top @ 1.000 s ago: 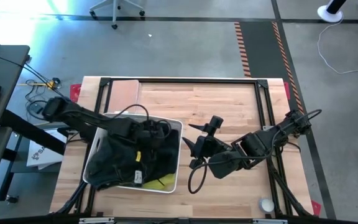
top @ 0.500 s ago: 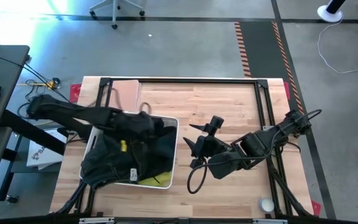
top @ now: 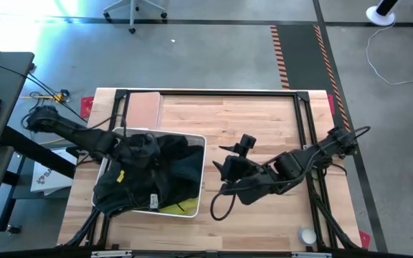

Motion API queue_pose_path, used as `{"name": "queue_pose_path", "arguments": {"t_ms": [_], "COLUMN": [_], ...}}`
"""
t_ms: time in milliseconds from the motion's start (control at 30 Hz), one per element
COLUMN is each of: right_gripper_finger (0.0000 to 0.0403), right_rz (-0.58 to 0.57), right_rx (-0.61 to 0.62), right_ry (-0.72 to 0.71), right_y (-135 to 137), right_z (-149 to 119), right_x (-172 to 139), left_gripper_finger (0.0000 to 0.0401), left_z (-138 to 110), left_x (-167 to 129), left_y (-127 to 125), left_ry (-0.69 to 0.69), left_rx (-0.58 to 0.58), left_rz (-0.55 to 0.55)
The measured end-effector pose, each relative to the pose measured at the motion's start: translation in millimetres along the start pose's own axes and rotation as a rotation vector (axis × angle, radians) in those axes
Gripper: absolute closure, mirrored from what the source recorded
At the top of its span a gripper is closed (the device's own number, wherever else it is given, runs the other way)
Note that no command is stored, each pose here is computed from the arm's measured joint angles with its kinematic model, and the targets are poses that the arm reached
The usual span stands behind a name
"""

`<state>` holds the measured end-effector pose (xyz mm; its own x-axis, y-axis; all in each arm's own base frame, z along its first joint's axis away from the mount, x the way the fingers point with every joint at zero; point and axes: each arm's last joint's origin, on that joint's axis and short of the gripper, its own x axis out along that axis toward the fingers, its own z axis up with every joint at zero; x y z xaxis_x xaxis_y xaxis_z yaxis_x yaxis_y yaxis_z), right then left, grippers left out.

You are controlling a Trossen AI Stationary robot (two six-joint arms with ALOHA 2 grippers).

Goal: Sort clothes
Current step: Put the dark blue pants into the white bin

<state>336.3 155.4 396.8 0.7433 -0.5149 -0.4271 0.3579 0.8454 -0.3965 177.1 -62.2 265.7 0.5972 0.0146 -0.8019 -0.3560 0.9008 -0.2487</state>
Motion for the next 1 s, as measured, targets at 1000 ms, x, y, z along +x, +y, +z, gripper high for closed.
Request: {"name": "queue_pose_path", "arguments": {"t_ms": [1000], "right_gripper_finger": [0.0172], "right_rz": [-0.028], "right_rx": [-0.037], "right_ry": [0.000], "right_y": [-2.3], "right_z": [0.5], "right_x": [3.7], "left_gripper_finger": [0.0401], "left_z": [-78.8], "left_x": [7.2], "left_y": [-90.2], "left_ry": [-0.067], "left_rx": [-0.523], "left_rz": [-0.275]}}
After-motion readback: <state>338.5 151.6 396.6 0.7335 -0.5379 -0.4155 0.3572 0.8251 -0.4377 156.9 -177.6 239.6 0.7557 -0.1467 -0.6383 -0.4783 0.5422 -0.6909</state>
